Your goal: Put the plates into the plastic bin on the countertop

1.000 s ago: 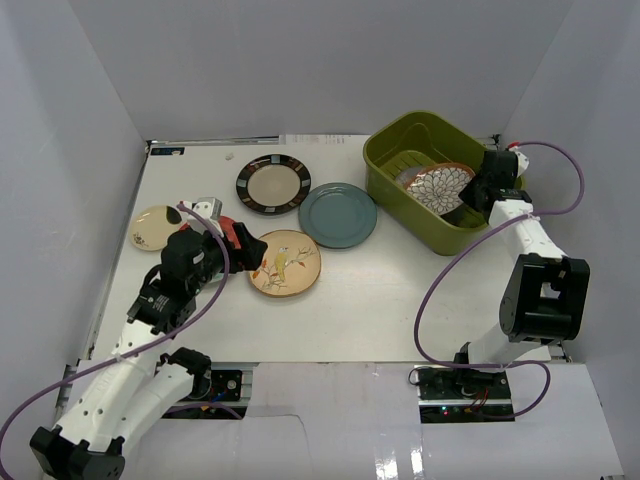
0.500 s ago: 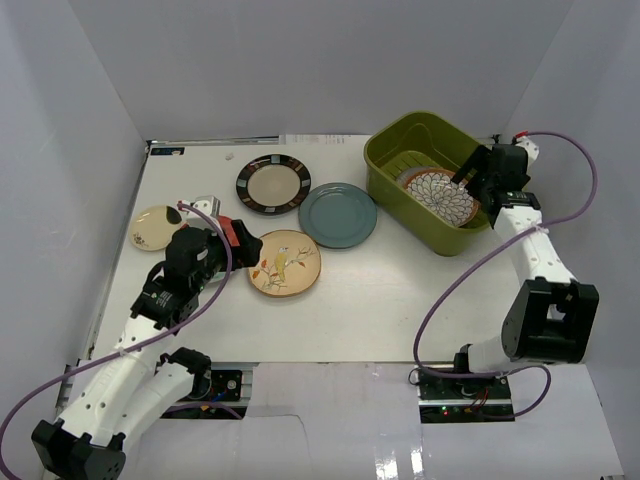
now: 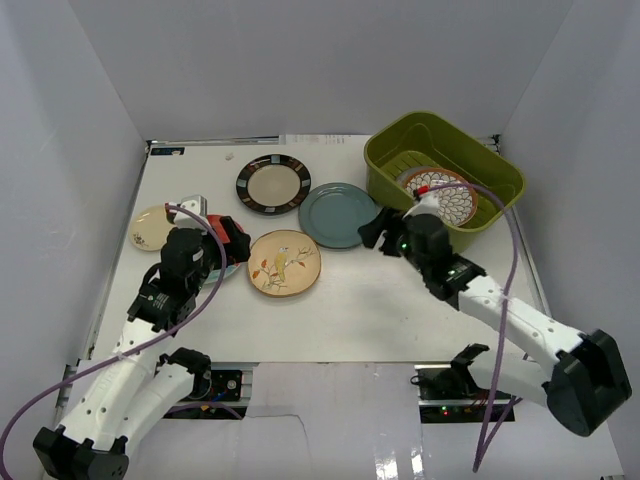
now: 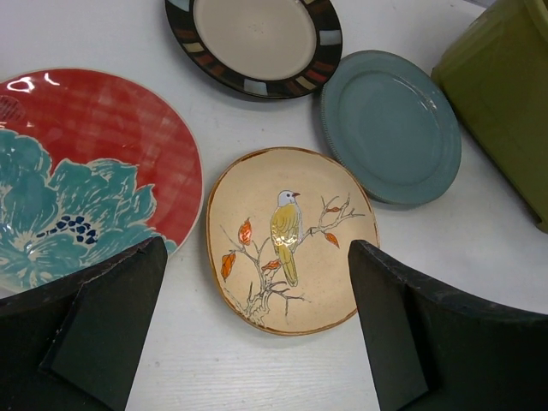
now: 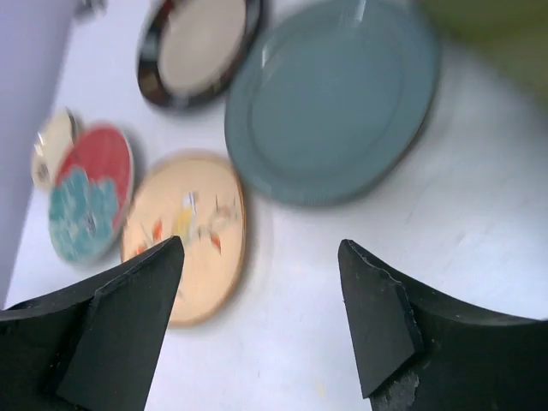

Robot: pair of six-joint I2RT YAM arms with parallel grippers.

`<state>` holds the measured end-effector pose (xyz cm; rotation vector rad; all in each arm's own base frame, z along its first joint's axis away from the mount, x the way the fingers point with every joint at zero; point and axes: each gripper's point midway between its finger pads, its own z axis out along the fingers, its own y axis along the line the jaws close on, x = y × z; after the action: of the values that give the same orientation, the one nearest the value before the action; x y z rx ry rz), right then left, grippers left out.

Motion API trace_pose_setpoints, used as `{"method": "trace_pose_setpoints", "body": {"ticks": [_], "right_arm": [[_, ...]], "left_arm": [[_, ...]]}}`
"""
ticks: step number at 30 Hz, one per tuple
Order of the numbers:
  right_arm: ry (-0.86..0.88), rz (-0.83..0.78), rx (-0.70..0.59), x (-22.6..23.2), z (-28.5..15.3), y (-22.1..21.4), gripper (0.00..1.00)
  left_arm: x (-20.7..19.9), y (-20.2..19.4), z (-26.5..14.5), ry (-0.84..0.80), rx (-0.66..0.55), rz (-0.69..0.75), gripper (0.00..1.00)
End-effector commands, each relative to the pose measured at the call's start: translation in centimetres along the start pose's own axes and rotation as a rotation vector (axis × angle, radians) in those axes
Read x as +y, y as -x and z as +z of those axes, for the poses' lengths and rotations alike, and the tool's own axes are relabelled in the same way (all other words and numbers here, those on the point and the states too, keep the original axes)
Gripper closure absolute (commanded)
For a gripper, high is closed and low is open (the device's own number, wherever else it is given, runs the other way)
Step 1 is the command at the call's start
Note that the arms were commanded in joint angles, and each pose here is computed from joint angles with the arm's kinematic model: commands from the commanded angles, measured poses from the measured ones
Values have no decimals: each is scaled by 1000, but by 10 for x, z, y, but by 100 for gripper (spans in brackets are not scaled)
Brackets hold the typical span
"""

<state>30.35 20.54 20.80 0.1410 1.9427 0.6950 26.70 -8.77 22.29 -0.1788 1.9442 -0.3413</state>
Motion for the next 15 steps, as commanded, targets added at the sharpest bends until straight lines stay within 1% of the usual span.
{"method": "trace_pose_setpoints", "body": {"ticks": [1, 2, 3, 4, 5, 8, 9, 10, 12, 15], "right_arm": [[90, 124, 58, 31, 17, -50, 21], [74, 114, 108, 30, 28, -72, 21], [115, 108, 131, 45, 30, -85, 21], [128, 112, 150, 52, 34, -93, 20], [119, 105, 188, 53, 42, -113, 20], [124, 156, 225, 55, 59, -138, 21], [111, 162, 239, 51, 64, -146, 22], [85, 181, 280, 45, 70, -163, 26], [94, 190, 293, 51, 78, -167, 28], [82, 217, 318, 50, 89, -181, 36]], "left_arm": [[1, 8, 0, 12, -19, -5, 2], [2, 8, 1, 17, -18, -5, 2], [3, 9, 0, 22, -23, -6, 2], [4, 10, 0, 26, -28, -7, 2], [4, 10, -1, 27, -32, -9, 2], [3, 10, -1, 18, -30, -9, 2], [2, 10, -1, 16, -27, -11, 2], [2, 9, -1, 13, -26, -11, 2], [0, 8, 0, 3, -20, -8, 2], [-1, 9, 0, -1, -17, -7, 2]]}}
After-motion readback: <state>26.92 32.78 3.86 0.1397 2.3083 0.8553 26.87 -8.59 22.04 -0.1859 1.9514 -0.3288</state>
